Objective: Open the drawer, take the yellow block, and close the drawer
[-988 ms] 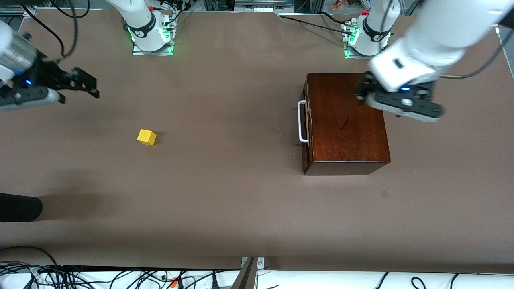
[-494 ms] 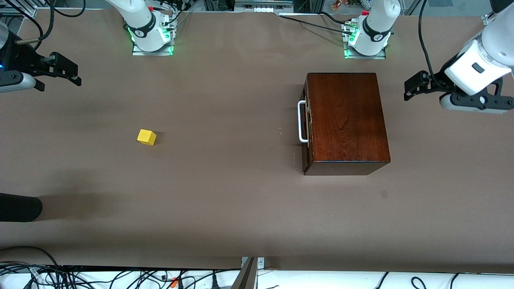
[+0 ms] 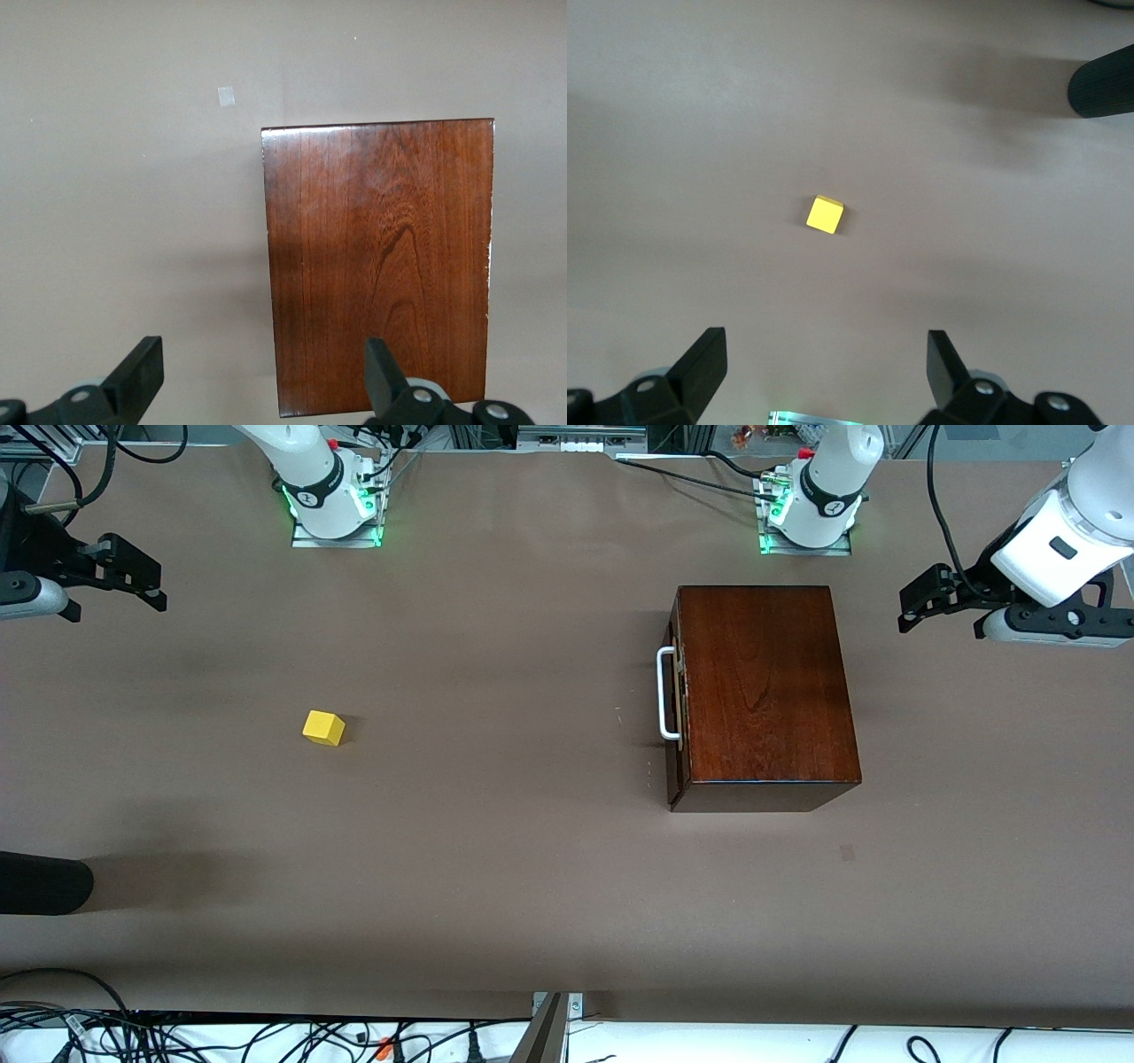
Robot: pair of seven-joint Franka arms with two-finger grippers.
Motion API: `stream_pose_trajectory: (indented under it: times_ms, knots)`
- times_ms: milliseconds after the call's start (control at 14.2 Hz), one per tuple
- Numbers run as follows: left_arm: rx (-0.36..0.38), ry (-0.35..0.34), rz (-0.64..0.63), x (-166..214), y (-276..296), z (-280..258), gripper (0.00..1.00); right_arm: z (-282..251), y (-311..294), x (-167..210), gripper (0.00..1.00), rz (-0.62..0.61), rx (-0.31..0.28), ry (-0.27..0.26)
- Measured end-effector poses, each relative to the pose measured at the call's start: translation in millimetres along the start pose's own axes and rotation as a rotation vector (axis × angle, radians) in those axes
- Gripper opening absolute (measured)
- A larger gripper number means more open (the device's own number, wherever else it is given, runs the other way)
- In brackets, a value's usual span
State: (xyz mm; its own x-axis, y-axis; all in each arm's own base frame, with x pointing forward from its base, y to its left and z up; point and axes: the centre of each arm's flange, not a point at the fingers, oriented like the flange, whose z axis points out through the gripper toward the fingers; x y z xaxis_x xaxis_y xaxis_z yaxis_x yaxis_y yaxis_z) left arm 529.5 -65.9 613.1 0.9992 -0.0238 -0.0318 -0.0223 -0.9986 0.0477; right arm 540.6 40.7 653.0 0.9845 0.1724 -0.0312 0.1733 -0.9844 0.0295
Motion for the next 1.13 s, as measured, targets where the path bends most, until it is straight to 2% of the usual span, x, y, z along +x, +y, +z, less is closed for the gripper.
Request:
stream_pose_trajectory:
  times_ms: [565,776,1129]
  knots:
    - [0.006,0.017,-0.013,-2.7,-8.5,-12.2,1.00,6.5,-4.8,3.8,1.00,-0.009,-0.003,-0.021]
    - [0.033,0.015,0.004,-2.6,-14.8,-12.1,1.00,8.1,-3.5,1.8,1.00,-0.006,0.000,-0.038]
    - [0.040,-0.005,0.014,-4.7,-15.5,-10.3,1.00,8.1,-3.5,1.6,1.00,-0.006,0.001,-0.040]
